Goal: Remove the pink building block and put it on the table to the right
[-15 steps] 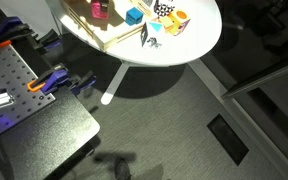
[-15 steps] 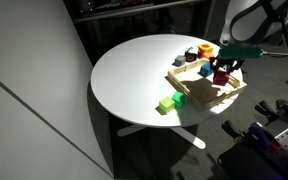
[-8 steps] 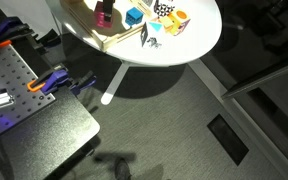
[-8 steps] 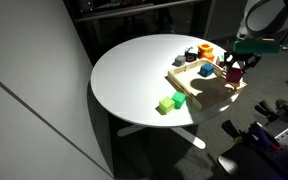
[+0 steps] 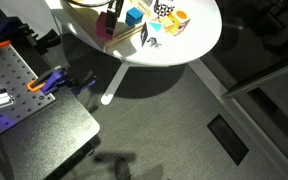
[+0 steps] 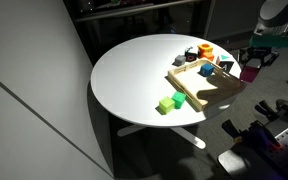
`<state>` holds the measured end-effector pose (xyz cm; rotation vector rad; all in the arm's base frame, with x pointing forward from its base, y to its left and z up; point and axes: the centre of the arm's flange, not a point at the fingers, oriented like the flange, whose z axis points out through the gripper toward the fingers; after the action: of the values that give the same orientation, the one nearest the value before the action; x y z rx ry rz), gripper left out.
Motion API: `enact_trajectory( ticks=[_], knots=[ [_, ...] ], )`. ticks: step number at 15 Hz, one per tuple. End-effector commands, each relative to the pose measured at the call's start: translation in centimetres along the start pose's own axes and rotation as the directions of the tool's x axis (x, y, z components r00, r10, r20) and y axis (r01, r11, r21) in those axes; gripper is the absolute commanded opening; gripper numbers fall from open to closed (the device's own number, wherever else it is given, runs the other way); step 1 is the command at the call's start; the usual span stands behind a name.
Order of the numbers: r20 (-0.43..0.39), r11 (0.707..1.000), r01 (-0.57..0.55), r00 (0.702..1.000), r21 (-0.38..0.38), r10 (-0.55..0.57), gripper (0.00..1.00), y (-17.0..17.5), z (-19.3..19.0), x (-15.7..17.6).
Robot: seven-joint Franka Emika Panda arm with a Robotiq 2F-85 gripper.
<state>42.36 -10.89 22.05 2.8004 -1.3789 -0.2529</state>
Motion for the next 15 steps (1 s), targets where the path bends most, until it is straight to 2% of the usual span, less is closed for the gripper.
enact_trajectory(
  ticks=[1, 8, 15],
  knots=[
    [0.03, 0.999, -0.044, 0.999, 0.026, 0.044, 0.33, 2.2, -0.8, 1.7],
    [0.009, 0.988, -0.143, 0.99, 0.051, 0.142, 0.33, 3.8, -1.5, 4.9],
    [-0.017, 0.983, -0.169, 0.985, 0.078, 0.171, 0.33, 2.7, -2.4, 7.6]
  ],
)
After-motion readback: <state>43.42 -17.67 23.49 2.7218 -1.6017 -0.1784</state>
